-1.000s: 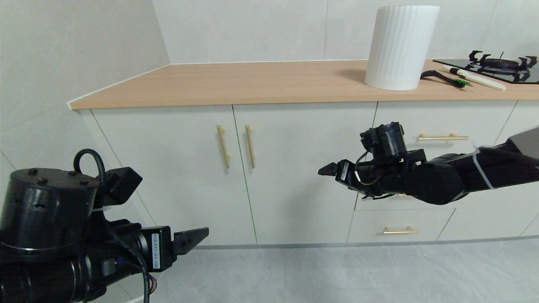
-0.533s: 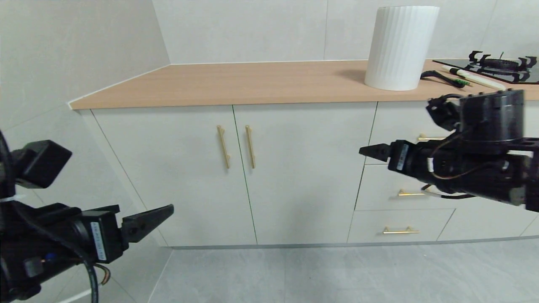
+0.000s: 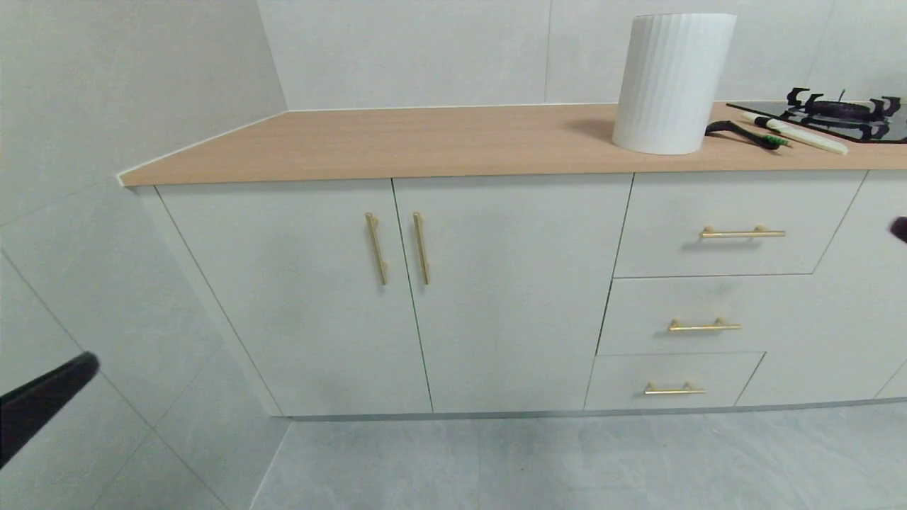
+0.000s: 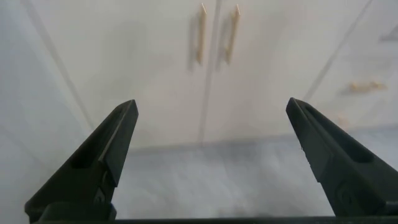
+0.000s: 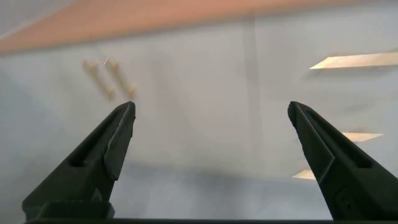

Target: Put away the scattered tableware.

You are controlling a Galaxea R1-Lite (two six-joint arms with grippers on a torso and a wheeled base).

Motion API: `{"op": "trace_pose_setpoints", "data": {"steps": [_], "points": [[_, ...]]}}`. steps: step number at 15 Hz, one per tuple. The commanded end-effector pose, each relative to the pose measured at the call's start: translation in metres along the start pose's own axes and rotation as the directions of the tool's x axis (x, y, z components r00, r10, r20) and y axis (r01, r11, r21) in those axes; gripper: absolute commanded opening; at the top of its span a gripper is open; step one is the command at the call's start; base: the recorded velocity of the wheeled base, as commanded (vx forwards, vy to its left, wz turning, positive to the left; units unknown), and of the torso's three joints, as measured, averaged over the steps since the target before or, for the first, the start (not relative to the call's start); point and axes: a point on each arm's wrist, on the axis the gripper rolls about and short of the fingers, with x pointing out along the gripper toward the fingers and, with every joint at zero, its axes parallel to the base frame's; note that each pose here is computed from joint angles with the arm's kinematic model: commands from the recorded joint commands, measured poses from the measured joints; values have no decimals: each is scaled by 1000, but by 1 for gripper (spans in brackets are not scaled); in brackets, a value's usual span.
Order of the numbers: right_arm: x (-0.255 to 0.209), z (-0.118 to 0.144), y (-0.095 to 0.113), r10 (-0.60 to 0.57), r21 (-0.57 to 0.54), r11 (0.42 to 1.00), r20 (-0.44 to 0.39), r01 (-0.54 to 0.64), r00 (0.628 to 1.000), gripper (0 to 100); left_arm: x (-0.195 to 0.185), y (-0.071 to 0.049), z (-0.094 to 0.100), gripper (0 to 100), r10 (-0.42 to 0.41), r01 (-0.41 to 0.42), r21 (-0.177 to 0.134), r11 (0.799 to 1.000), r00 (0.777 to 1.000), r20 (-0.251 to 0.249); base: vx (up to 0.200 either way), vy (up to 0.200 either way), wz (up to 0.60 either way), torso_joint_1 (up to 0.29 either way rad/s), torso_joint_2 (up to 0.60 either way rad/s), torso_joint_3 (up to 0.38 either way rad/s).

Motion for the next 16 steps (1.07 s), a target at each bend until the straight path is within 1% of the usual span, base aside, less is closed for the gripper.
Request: {"op": "trace_pose_setpoints", "data": {"steps": [1,3,4,5,6,7,8,9,10,11,12,13,14,15,16], "points": [[-80,-12,-22,-150,-57,985,177,162,973,100,-57,11,-14,100,63,-73,43,996,978,197,0,0,0,0,0,0],[-114,-31,-25,-202,-74,973,167,217,965,100,-81,13,-23,100,105,-118,37,992,960,261,0,0,0,0,0,0],[-129,-43,-26,-216,-110,966,159,235,963,100,-91,13,-29,100,114,-128,33,991,953,281,0,0,0,0,0,0],[-144,-55,-27,-227,-146,956,169,253,959,100,-101,13,-35,100,121,-138,35,990,946,301,0,0,0,0,0,0],[-152,-62,-26,-238,-160,950,182,268,954,100,-107,12,-39,100,121,-141,39,989,940,320,0,0,0,0,0,0],[-153,-67,-26,-261,-163,943,176,290,949,100,-114,11,-44,100,119,-141,40,989,933,341,0,0,0,0,0,0],[-153,-68,-25,-274,-163,939,186,304,944,100,-114,11,-45,100,136,-157,37,987,931,339,0,0,0,0,0,0],[-160,-72,-20,-300,-166,925,230,341,926,100,-113,10,-46,100,164,-184,28,983,927,338,0,0,0,0,0,0],[-164,-80,-19,-281,-184,927,238,327,930,100,-114,8,-45,100,198,-221,27,975,918,343,0,0,0,0,0,0],[-164,-84,-20,-283,-190,925,235,330,930,100,-117,5,-48,100,228,-256,32,966,905,359,0,0,0,0,0,0],[-162,-88,-21,-293,-185,924,221,335,930,100,-121,3,-54,100,218,-254,48,966,901,375,0,0,0,0,0,0],[-157,-97,-23,-298,-186,925,186,331,937,100,-121,1,-66,100,218,-256,55,965,900,376,0,0,0,0,0,0],[-151,-111,-27,-306,-198,924,135,328,943,100,-112,3,-77,100,227,-261,60,963,914,337,0,0,0,0,0,0],[-144,-130,-31,-305,-207,927,74,314,950,100,-102,6,-91,100,240,-268,64,961,930,279,0,0,0,0,0,0],[-138,-145,-34,-288,-211,933,42,290,957,100,-92,8,-106,100,250,-273,76,959,942,222,0,0,0,0,0,0]]}}
